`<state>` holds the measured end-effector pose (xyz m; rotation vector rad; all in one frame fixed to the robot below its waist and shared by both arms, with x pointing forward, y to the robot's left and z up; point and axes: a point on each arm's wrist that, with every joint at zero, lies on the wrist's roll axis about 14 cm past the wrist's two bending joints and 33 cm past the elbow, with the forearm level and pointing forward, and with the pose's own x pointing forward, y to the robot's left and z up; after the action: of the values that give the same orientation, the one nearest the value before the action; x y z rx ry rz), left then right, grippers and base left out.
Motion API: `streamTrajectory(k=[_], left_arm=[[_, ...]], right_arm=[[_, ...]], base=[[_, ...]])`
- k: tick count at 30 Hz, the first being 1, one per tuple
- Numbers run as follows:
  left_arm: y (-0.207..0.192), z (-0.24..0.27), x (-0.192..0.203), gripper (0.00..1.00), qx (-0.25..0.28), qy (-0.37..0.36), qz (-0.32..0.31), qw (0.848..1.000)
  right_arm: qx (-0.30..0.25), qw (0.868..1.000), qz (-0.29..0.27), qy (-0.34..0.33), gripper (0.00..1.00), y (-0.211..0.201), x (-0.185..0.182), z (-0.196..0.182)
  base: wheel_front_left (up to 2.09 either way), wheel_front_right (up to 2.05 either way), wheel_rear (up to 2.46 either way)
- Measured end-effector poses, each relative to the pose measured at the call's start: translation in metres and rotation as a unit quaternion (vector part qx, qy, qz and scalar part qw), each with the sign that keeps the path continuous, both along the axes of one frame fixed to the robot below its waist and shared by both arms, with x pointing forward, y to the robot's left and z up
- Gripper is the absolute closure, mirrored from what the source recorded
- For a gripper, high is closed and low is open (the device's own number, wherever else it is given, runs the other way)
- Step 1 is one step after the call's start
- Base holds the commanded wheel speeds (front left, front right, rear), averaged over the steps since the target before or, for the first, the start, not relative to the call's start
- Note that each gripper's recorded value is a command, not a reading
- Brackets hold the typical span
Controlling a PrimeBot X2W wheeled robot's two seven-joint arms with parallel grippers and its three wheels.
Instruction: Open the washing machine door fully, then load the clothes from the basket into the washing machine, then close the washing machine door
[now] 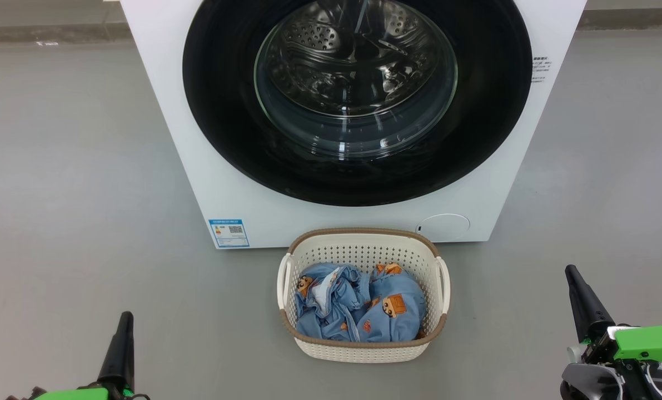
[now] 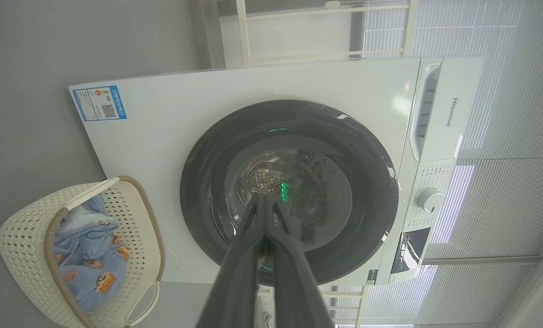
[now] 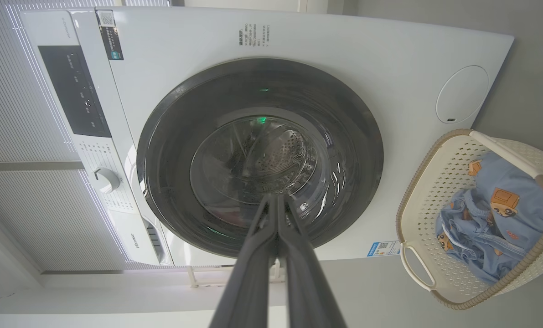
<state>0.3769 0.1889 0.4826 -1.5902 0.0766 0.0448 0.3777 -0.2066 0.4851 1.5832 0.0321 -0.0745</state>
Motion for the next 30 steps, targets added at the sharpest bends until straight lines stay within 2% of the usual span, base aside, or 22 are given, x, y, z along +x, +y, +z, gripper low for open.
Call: streamTrajectory(k=[30], left_arm=[[-0.0001, 0.0000, 0.0000, 1.00, 0.000, 0.000, -0.001, 1.000]], right_arm=[[0.002, 1.000, -0.004, 0.000, 1.00, -0.0017, -0.0002, -0.0001]], base=[[0.00, 0.00, 0.00]])
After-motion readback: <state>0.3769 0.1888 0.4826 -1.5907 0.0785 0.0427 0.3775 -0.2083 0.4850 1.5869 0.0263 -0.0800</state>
